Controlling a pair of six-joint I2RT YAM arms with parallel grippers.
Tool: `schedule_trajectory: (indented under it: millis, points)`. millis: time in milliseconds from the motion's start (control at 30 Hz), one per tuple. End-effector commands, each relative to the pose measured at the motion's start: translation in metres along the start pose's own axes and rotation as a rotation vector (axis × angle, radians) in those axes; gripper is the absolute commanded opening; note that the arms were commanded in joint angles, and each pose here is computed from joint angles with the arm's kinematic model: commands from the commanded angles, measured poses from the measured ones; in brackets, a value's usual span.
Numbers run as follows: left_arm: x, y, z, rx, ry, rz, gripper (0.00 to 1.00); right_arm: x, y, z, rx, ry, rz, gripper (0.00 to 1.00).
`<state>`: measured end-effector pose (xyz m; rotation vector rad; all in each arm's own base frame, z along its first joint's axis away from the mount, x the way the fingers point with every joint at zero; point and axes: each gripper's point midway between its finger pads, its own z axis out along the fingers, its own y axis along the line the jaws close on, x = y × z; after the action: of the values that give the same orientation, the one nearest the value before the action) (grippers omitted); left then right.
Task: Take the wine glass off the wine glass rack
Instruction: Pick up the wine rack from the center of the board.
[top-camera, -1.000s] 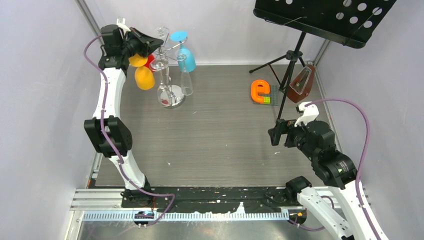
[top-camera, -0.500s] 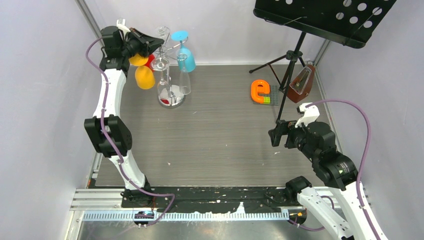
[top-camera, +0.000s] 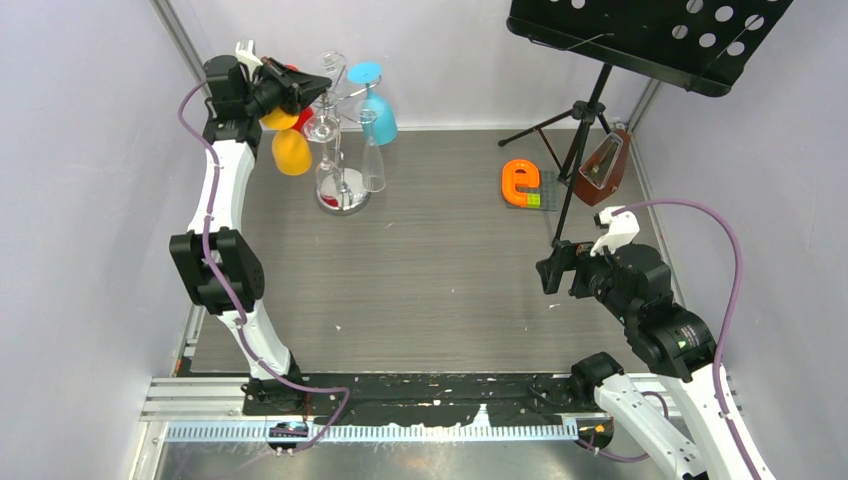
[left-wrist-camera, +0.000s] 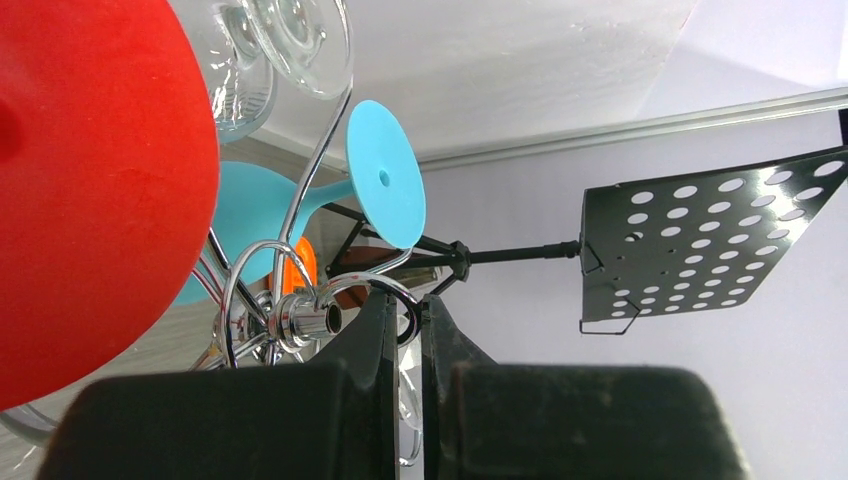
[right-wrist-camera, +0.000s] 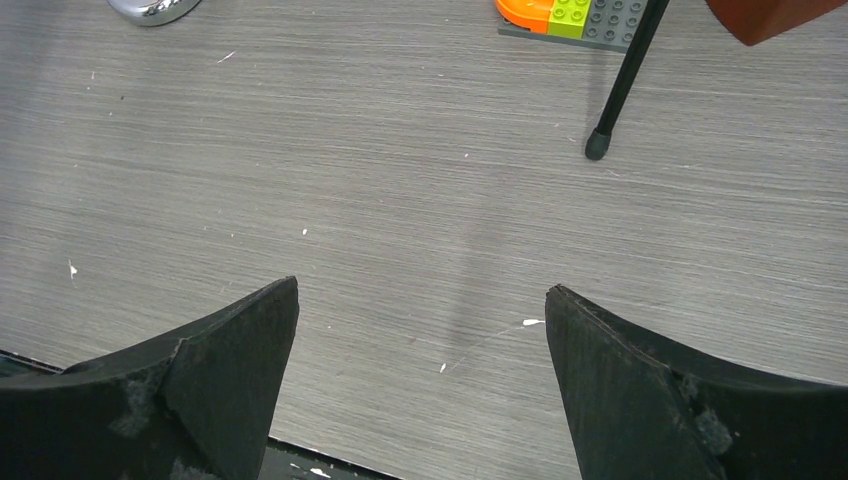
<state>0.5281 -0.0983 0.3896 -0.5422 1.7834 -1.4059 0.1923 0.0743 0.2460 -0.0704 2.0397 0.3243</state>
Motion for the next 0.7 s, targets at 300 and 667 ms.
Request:
schedule_trajectory:
  millis: [300, 667]
  points:
    - [0.010, -0.128, -0.043, 0.331, 0.014, 0.193, 0.00, -0.013, 0.010, -0.008, -0.045, -0.041, 0.033, 1.00]
    - [0.011, -0.144, -0.050, 0.365, 0.011, 0.201, 0.00, -0.015, 0.011, -0.010, -0.051, -0.049, 0.036, 1.00]
